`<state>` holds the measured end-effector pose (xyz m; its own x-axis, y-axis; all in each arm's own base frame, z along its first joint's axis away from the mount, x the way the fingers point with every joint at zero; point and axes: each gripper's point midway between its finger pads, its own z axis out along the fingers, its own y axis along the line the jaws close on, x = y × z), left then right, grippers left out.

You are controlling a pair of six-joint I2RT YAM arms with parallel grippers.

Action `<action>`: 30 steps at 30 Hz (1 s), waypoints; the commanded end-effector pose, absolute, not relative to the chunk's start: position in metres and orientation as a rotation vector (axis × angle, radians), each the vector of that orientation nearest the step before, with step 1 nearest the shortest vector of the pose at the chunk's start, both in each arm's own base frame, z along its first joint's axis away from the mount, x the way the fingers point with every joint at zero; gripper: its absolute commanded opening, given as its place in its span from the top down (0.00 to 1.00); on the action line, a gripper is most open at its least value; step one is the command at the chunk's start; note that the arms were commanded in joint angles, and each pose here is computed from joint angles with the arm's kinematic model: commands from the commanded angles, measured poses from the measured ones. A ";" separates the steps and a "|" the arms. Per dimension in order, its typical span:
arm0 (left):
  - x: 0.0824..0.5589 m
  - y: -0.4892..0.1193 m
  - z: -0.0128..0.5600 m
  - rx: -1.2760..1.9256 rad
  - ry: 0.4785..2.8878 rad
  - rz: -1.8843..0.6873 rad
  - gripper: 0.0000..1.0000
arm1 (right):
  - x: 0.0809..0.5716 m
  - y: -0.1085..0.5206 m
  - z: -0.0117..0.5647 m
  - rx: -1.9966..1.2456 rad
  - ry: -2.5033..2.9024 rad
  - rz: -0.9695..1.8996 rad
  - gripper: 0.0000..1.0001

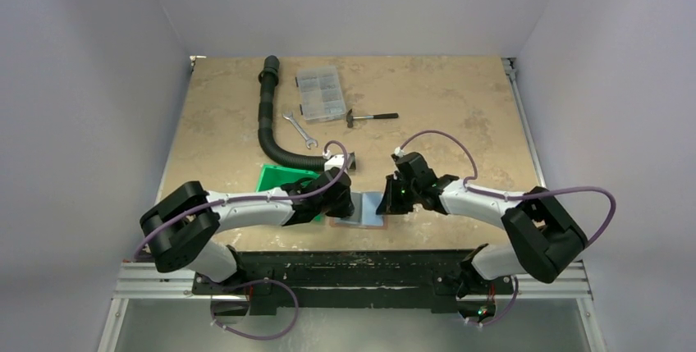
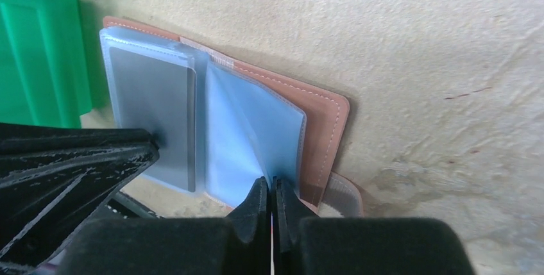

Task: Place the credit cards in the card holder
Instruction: Turn over the card slot in the card holder, then pick up the credit card from the storage box.

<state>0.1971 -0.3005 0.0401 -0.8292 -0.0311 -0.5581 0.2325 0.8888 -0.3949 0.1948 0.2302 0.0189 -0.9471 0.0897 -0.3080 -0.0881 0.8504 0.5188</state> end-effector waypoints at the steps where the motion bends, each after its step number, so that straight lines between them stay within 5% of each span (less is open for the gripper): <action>1: 0.197 -0.303 0.045 0.176 2.511 -0.609 1.00 | 0.210 0.193 0.012 0.000 2.700 0.487 0.91; 6: 0.216 -0.293 0.090 0.139 2.445 -0.659 0.84 | 0.228 0.194 0.034 -0.082 2.628 0.449 0.65; 16: 0.245 -0.188 0.142 -0.018 2.404 -0.466 0.23 | 0.258 0.209 0.094 -0.221 2.455 0.468 0.38; 23: 0.253 -0.129 0.113 -0.153 2.546 -0.344 0.17 | 0.257 0.265 0.124 -0.354 2.331 0.777 0.35; 30: 0.256 -0.135 0.077 -0.171 2.616 -0.242 0.17 | 0.250 0.287 0.120 -0.456 2.303 0.903 0.34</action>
<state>0.2561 -0.1245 0.0820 -0.8646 -0.1982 -0.4617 -0.1059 0.9702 -0.2181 0.2451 0.2650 0.0945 -0.8048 -0.0779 -0.5884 -0.4078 0.7929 0.4528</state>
